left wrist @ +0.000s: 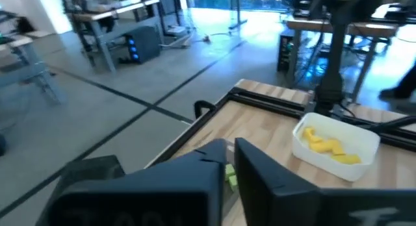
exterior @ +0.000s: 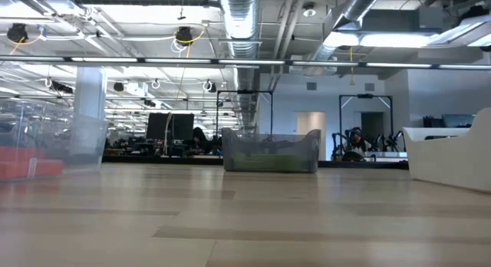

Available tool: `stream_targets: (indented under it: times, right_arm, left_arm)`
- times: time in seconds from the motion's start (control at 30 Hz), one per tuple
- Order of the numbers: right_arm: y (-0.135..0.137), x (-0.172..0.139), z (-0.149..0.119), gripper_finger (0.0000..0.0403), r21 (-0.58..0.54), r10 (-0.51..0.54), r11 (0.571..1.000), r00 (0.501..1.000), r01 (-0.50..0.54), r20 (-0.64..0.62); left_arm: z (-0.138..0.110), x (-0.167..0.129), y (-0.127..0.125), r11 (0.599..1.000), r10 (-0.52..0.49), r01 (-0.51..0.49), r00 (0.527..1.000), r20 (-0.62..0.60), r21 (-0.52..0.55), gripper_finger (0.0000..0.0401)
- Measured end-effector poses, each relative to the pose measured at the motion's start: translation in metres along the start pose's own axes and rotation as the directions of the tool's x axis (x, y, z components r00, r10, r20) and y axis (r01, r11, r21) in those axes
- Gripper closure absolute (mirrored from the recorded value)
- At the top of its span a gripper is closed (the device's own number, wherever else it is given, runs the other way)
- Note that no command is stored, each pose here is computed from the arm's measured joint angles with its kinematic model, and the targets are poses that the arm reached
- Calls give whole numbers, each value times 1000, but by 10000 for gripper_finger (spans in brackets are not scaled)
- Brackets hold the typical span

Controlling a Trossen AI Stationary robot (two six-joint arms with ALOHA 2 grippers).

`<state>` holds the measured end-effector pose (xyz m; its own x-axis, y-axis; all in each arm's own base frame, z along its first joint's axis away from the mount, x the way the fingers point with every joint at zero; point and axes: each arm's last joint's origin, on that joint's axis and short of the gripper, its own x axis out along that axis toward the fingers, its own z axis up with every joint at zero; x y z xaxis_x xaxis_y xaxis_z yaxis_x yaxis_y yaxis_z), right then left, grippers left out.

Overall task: Sort & place blocks by color
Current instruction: Return to Home Position

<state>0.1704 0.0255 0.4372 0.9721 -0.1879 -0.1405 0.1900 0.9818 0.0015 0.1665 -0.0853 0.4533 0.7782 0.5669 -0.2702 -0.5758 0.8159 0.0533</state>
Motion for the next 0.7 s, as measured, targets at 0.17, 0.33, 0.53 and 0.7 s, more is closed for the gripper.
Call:
stream_targets:
  times: [0.17, 0.33, 0.53, 0.7]
  right_arm:
    - [-15, -9, -5, 246, -26, -6, 1000, 998, 5, -58]
    - [-20, -9, -6, 294, -23, 36, 999, 996, -38, -80]
    - [-22, -16, -3, 336, -76, 122, 989, 992, -125, -44]
    - [-35, -45, 12, 362, -121, 124, 987, 984, -109, 124]
  left_arm:
    - [20, 23, -7, 991, -127, 127, 992, 8, 37, 395]
    - [33, 68, -34, 927, -357, 351, 934, 29, 132, 400]
    - [40, 113, -34, 921, -362, 343, 929, 80, 187, 401]
    - [56, 121, -8, 925, -369, 344, 914, 168, 160, 401]
